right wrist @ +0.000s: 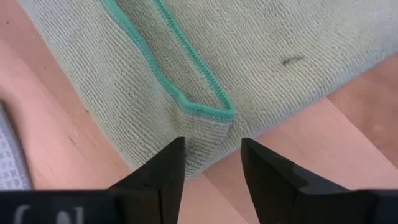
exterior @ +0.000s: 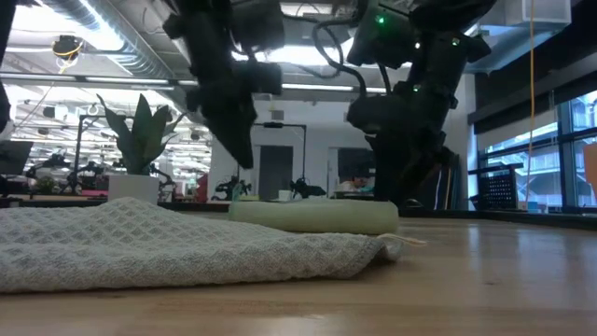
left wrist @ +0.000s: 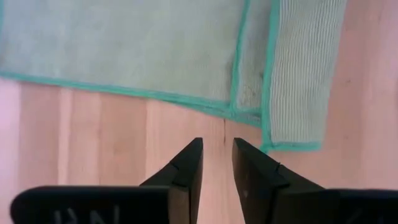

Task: Roll microfiber towels into tight, uniform cylinder then place into a basket
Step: Roll the green microfiber towel

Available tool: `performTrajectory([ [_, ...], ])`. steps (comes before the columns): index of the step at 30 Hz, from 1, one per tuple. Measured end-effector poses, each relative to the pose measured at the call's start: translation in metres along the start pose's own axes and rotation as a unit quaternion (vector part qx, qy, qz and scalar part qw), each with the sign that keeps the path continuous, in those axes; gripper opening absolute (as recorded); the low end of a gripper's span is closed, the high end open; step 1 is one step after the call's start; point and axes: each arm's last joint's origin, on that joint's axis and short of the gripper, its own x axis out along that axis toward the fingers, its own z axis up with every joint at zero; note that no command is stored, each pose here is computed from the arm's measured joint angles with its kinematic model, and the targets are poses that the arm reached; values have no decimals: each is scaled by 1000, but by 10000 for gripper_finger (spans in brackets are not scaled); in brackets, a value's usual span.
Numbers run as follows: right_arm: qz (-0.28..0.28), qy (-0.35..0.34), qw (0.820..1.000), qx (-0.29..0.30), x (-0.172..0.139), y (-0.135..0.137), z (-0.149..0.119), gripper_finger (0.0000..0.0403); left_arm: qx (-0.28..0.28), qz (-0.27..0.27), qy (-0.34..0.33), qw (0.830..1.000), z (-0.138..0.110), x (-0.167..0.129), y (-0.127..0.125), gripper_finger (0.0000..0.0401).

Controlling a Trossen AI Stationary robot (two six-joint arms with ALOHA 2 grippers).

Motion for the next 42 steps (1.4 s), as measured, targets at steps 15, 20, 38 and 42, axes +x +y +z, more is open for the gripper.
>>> performTrajectory([
  [15, 29, 30, 999, 4, 0, -1, 1, 157, -125, -11, -45, 991, -3, -41, -7, 76],
  [20, 29, 31, 999, 8, 1, -2, 2, 157, -148, -17, -45, 988, -3, -42, -13, 78],
  [38, 31, 22, 999, -4, 1, -1, 3, 157, -195, -43, 34, 979, -17, -43, -22, 77],
  [42, 30, 21, 999, -3, 1, -1, 3, 157, -204, -48, 35, 977, -17, -42, -23, 78],
])
